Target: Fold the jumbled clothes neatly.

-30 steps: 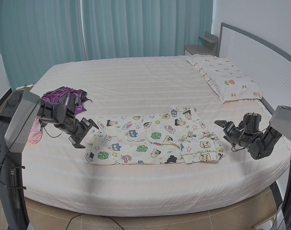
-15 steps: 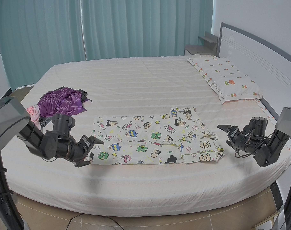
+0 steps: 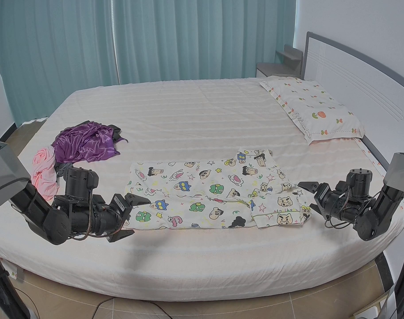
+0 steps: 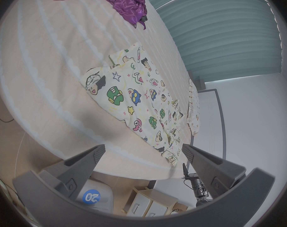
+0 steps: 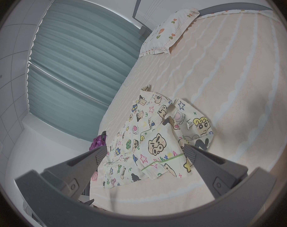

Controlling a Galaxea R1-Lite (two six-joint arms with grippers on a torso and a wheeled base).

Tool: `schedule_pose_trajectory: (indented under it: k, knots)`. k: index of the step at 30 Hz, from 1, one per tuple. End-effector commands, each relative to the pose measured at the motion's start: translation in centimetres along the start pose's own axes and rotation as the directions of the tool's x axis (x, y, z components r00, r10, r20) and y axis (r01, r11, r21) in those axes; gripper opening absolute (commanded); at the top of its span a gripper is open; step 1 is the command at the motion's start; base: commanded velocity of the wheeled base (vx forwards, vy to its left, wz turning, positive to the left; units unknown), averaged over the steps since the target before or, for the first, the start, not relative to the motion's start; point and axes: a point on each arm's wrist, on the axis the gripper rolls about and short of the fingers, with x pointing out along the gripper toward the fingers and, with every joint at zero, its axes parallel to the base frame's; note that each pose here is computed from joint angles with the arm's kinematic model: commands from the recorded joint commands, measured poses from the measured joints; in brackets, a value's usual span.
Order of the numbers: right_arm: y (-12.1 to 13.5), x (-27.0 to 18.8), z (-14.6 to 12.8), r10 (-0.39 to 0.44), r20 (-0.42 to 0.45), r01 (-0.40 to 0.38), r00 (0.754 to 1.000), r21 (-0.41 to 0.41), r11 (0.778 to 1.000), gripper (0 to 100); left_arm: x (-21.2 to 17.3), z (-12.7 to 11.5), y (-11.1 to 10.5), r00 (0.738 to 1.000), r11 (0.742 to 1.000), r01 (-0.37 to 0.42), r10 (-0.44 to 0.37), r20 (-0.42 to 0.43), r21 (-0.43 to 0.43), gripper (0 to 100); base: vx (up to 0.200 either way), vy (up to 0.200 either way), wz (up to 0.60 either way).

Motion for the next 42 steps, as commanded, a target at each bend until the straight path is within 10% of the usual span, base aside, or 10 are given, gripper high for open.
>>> schedule_pose_trajectory:
  k: [1, 15, 27, 42]
  knots:
    - [0.1, 0.0, -0.1, 0.003, -0.002, -0.003, 1.000, -0.002, 1.000, 100, 0.3, 0.2, 0.5, 1.000, 1.000, -0.011, 0.011, 0.005, -0.006, 100, 0.200, 0.000, 0.00]
    - [0.2, -0.2, -0.1, 0.003, -0.005, -0.003, 1.000, -0.002, 1.000, 100, 0.1, 0.0, 1.6, 1.000, 1.000, -0.006, 0.006, 0.019, 0.011, 100, 0.171, 0.000, 0.00]
    - [-0.2, -0.5, -0.7, -0.016, -0.024, 0.015, 1.000, -0.035, 0.999, 100, 1.1, 0.6, 8.3, 0.998, 0.928, -0.057, 0.040, 0.053, 0.368, 100, 0.000, 0.000, 0.00]
    - [-0.5, -0.7, -1.1, -0.024, -0.041, 0.022, 0.999, -0.059, 0.998, 100, 2.1, 0.3, 10.0, 0.997, 0.876, -0.062, 0.071, 0.000, 0.478, 100, 0.000, 0.000, 0.00]
